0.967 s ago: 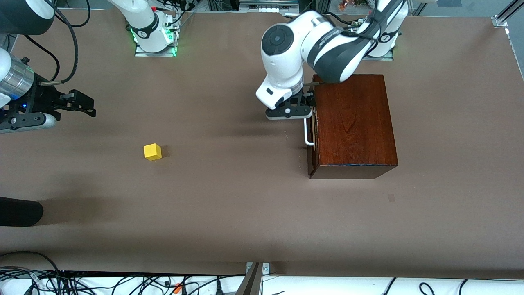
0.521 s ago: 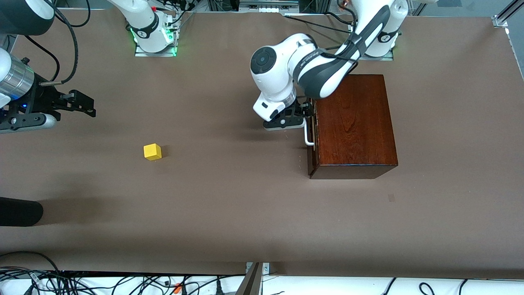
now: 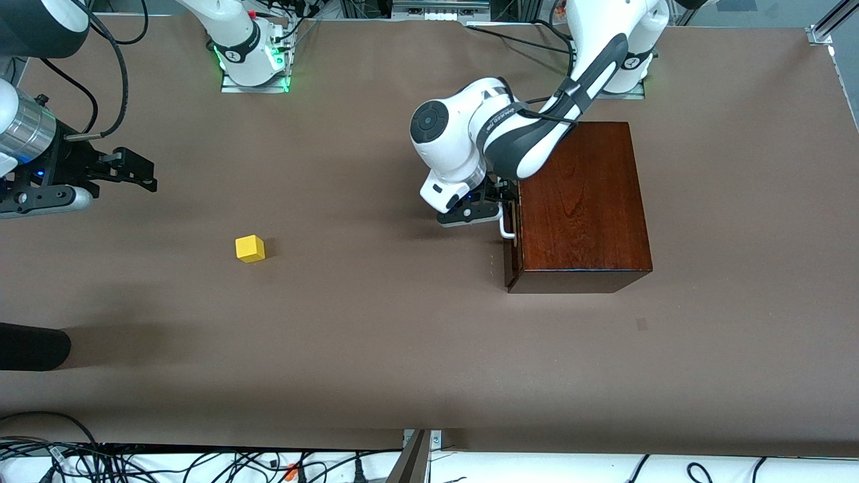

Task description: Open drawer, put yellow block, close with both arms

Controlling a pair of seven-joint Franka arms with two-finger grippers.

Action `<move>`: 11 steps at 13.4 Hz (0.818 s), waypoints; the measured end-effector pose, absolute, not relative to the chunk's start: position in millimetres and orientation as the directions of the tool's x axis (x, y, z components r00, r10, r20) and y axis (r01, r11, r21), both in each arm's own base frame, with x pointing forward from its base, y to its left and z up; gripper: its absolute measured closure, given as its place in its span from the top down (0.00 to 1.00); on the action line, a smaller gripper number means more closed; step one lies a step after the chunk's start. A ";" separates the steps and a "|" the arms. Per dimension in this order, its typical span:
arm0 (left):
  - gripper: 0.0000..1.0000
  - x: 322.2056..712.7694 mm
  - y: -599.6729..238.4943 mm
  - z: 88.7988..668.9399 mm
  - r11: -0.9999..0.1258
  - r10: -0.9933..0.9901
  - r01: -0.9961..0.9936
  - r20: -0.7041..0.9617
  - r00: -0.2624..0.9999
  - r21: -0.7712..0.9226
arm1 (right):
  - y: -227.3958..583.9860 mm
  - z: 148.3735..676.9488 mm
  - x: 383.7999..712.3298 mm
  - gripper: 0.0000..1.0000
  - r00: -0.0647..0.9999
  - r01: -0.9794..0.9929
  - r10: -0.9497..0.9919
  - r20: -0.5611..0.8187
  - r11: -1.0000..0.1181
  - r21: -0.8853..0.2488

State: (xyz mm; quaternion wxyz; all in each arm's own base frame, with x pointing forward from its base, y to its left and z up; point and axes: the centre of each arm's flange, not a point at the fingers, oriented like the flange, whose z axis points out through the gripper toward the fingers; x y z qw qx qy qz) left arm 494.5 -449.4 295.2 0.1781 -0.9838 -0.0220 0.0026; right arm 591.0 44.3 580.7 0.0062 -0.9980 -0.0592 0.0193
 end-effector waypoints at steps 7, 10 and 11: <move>1.00 490.7 -453.8 271.0 -0.924 0.054 0.058 0.021 0.998 -0.379 | 44.3 580.7 591.0 1.00 0.992 0.118 0.118 -0.038 -0.993 -0.015; 1.00 488.4 -456.4 267.9 -0.923 0.048 0.053 0.021 0.999 -0.382 | 44.3 580.7 591.0 1.00 0.992 0.118 0.118 -0.038 -0.993 -0.015; 1.00 488.4 -456.4 267.9 -0.923 0.049 0.053 0.021 0.999 -0.382 | 44.2 580.7 591.0 1.00 0.992 0.118 0.118 -0.038 -0.993 -0.015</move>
